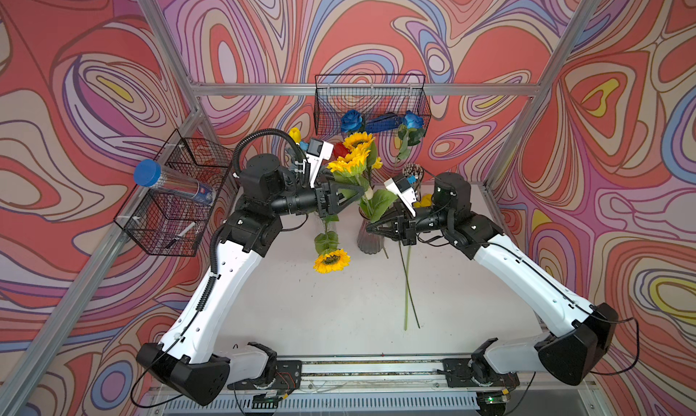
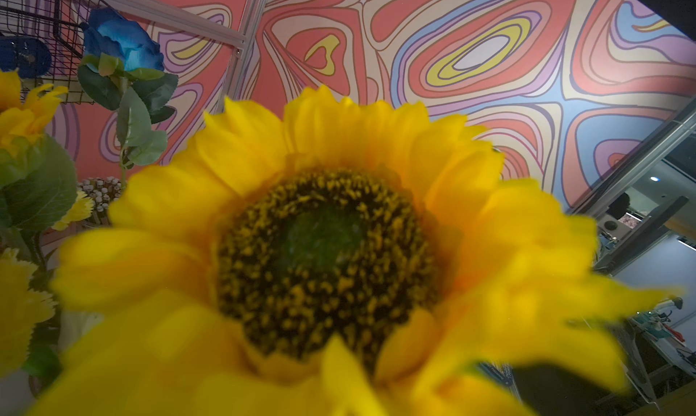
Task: Pick out yellow flowers from the vase
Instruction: Place the flower at the center of the board.
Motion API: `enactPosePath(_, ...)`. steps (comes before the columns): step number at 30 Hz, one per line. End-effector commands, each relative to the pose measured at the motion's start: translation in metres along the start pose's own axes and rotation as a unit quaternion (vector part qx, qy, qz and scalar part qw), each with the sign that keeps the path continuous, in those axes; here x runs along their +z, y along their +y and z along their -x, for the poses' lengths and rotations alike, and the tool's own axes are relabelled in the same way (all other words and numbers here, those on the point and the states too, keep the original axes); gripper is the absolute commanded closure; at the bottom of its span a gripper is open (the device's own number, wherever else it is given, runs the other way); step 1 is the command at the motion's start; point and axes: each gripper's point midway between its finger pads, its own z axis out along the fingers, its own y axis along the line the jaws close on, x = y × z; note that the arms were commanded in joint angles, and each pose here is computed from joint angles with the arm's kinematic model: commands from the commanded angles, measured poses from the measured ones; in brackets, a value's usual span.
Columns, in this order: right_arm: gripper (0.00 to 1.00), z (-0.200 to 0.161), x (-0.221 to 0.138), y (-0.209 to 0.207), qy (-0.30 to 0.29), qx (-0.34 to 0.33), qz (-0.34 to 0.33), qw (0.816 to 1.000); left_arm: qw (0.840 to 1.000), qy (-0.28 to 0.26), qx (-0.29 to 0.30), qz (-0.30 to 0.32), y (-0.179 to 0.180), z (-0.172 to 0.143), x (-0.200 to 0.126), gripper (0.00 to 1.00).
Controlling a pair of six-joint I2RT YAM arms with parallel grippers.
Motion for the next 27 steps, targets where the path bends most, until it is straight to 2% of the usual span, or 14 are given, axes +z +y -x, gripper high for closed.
enactPosePath(1, 1.0, 0.009, -0.003, 0.003, -0.019, -0.021, -0.017, 0.999, 1.0, -0.006, 0.018, 0.011, -0.004, 0.004, -0.003, 0.37)
enactPosePath(4, 1.0, 0.014, -0.009, 0.0, -0.034, -0.032, -0.048, 0.998, 0.999, -0.012, 0.029, 0.021, -0.004, 0.001, -0.007, 0.24)
enactPosePath(7, 1.0, 0.016, -0.013, -0.006, -0.043, -0.03, -0.081, 0.995, 0.998, -0.029, 0.041, 0.029, -0.006, 0.0, -0.014, 0.16)
enactPosePath(10, 1.0, 0.018, -0.021, -0.018, -0.054, -0.014, -0.114, 0.992, 0.996, -0.054, 0.047, 0.051, -0.003, 0.004, -0.028, 0.14)
enactPosePath(14, 1.0, 0.023, -0.047, -0.043, -0.087, 0.02, -0.18, 0.98, 0.986, -0.102, 0.037, 0.128, 0.021, 0.01, -0.064, 0.13)
enactPosePath(20, 1.0, 0.018, -0.115, -0.075, -0.157, 0.086, -0.279, 0.944, 0.96, -0.162, 0.01, 0.227, 0.06, -0.004, -0.117, 0.12)
enactPosePath(23, 1.0, -0.004, -0.145, -0.096, -0.171, 0.135, -0.332, 0.918, 0.95, -0.174, 0.004, 0.26, 0.073, -0.019, -0.128, 0.12)
enactPosePath(27, 1.0, -0.055, -0.175, -0.129, -0.163, 0.225, -0.386, 0.879, 0.934, -0.183, -0.012, 0.307, 0.09, -0.04, -0.141, 0.12)
